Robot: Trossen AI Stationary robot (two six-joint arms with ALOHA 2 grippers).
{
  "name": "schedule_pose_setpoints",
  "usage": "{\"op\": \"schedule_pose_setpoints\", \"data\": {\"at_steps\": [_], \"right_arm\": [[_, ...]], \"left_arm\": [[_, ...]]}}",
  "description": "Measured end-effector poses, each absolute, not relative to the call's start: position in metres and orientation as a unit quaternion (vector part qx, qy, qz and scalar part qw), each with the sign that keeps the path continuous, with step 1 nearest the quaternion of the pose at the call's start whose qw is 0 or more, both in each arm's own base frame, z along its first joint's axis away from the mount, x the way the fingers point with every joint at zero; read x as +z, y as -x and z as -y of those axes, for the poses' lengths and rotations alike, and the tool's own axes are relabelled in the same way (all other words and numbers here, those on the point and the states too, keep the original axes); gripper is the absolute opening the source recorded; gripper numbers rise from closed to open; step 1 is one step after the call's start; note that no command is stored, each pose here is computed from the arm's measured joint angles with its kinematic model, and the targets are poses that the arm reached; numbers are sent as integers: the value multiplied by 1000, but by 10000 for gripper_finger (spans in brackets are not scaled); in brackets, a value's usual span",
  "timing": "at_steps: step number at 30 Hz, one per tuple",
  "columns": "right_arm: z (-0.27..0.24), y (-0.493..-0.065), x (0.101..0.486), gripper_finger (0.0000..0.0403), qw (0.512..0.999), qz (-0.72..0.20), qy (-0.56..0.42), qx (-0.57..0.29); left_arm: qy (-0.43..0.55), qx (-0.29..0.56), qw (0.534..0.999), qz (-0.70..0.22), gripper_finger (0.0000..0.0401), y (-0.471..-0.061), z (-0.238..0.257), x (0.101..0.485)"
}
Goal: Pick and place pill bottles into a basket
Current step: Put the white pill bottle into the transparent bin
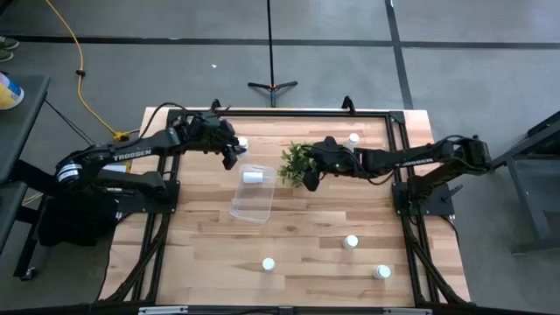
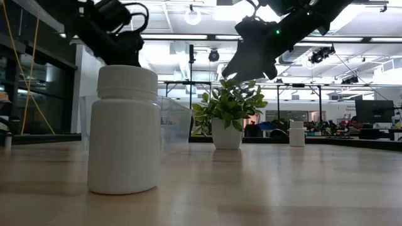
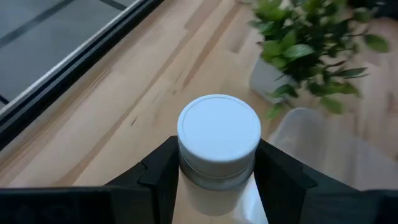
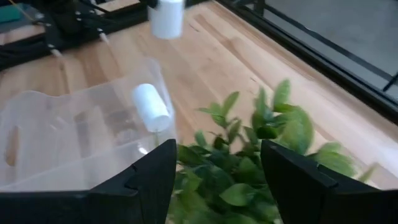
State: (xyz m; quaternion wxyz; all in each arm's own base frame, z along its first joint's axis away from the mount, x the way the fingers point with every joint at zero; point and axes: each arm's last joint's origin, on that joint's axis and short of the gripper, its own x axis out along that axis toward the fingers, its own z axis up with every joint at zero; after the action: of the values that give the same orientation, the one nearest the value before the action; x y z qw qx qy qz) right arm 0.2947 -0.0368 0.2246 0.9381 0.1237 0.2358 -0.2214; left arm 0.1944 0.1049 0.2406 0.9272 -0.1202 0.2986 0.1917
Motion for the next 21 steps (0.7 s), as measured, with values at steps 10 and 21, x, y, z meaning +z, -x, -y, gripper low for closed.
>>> {"op": "schedule_pose_setpoints", "data": {"at_steps": [10,21], "right_arm": [[62,-285,237,224,941,-218,-144,-216],[77,-249,282,224,969,-170,-48,-173]], "left_arm": [[74,173,940,-286,207,-212,-80,294],[108,173,937,-282,207,-228,-45,298]]}}
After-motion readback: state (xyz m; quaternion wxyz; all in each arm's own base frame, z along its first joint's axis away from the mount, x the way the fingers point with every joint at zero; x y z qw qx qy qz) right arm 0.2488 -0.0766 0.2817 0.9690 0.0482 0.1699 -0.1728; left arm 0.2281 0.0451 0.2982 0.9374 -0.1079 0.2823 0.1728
